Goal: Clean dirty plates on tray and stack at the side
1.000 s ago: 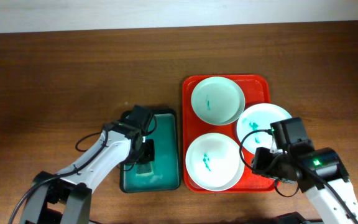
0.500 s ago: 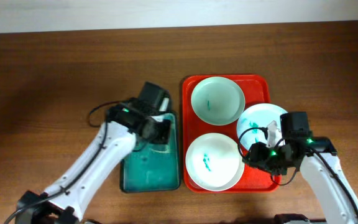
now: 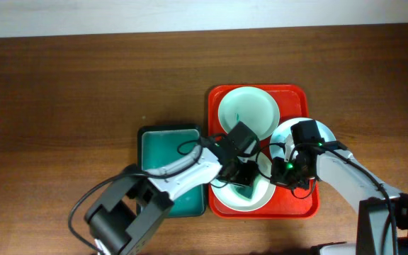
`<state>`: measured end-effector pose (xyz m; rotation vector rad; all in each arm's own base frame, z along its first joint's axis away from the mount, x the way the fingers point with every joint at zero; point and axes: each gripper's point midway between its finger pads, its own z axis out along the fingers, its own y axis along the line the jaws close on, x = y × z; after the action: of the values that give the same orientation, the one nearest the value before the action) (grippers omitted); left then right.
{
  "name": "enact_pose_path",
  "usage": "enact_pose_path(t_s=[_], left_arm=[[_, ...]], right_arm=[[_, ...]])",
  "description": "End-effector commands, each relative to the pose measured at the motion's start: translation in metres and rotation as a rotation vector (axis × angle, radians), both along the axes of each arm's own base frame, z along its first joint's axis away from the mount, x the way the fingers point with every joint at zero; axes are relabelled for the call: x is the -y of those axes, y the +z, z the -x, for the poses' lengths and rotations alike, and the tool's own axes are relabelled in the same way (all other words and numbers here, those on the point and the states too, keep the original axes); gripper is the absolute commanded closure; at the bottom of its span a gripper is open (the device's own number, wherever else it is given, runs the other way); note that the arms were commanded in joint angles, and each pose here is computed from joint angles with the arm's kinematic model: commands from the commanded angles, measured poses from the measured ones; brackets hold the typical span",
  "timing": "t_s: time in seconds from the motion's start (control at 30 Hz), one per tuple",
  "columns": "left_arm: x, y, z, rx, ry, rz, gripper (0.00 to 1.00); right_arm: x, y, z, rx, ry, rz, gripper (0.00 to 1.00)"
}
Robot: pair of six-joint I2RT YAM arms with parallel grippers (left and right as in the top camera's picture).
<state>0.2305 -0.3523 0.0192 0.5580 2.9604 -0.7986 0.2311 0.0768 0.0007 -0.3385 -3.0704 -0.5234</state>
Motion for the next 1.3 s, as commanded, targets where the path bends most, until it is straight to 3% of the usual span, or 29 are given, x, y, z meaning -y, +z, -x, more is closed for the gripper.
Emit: enact_pose_path(t_s=[0.0, 0.07, 0.17, 0.2, 0.27, 0.33, 0.37, 0.5, 0.57, 0.63, 0.73, 0.77, 0.87, 0.93, 0.97, 1.0, 1.07, 1.1, 1.17, 1.27], left_arm=[[-0.007, -0.022, -0.010, 0.024, 0.040, -0.078, 1.00], [-0.065, -0.028, -0.055, 0.160, 0.188, -0.324, 1.00], [-0.126, -0.020, -0.078, 0.239, 0.249, -0.572, 1.00], [-0.124, -0.020, -0.077, 0.236, 0.237, -0.563, 1.00], [-0.089, -0.023, -0.062, 0.155, 0.186, -0.413, 1.00], [-0.004, -0.005, -0.035, 0.021, 0.056, -0.028, 1.00], [0.024, 0.002, -0.024, -0.004, -0.005, 0.090, 1.00], [0.046, -0.007, 0.017, -0.129, -0.114, 0.153, 1.00], [0.035, -0.012, 0.024, -0.170, -0.113, 0.112, 1.00], [0.003, -0.027, 0.007, -0.127, -0.033, -0.041, 1.00], [-0.056, -0.029, -0.036, 0.079, 0.095, -0.316, 1.00], [-0.088, -0.015, -0.058, 0.230, 0.153, -0.469, 1.00], [-0.118, -0.002, -0.078, 0.367, 0.198, -0.619, 1.00], [-0.121, 0.003, -0.077, 0.363, 0.194, -0.639, 1.00], [-0.102, 0.011, -0.067, 0.287, 0.171, -0.546, 1.00], [-0.071, 0.038, -0.056, 0.203, 0.145, -0.366, 1.00], [-0.068, 0.096, -0.052, 0.192, 0.161, -0.187, 1.00], [-0.086, 0.115, -0.056, 0.223, 0.185, -0.194, 1.00], [-0.168, 0.133, -0.067, 0.284, 0.322, -0.396, 1.00], [-0.218, 0.084, -0.059, 0.198, 0.389, -0.529, 1.00]], right_arm=[[0.013, -0.011, 0.005, -0.038, -0.030, 0.080, 0.96], [0.013, -0.011, 0.006, -0.042, -0.030, 0.080, 0.96], [0.013, -0.011, 0.006, -0.041, -0.030, 0.081, 0.96], [0.013, -0.011, 0.006, -0.040, -0.030, 0.081, 0.96], [0.013, -0.011, 0.006, -0.041, -0.030, 0.081, 0.96], [0.013, -0.011, 0.006, -0.040, -0.030, 0.081, 0.96], [0.013, -0.011, 0.006, -0.040, -0.030, 0.081, 0.96], [0.013, -0.011, 0.006, -0.040, -0.030, 0.081, 0.96], [0.013, -0.011, 0.006, -0.040, -0.030, 0.080, 0.96], [0.013, -0.011, 0.006, -0.039, -0.030, 0.080, 0.96], [0.013, -0.011, 0.005, -0.039, -0.030, 0.080, 0.96], [0.013, -0.011, 0.006, -0.039, -0.030, 0.080, 0.96], [0.013, -0.011, 0.006, -0.040, -0.030, 0.080, 0.96], [0.013, -0.011, 0.006, -0.040, -0.030, 0.080, 0.96], [0.013, -0.011, 0.006, -0.040, -0.030, 0.080, 0.96], [0.013, -0.011, 0.006, -0.043, -0.030, 0.080, 0.96], [0.013, -0.011, 0.008, -0.048, -0.029, 0.081, 0.96], [0.013, -0.011, 0.008, -0.048, -0.028, 0.081, 0.96], [0.013, -0.011, 0.008, -0.047, -0.026, 0.081, 0.96], [0.013, -0.011, 0.010, -0.057, -0.026, 0.081, 0.96]])
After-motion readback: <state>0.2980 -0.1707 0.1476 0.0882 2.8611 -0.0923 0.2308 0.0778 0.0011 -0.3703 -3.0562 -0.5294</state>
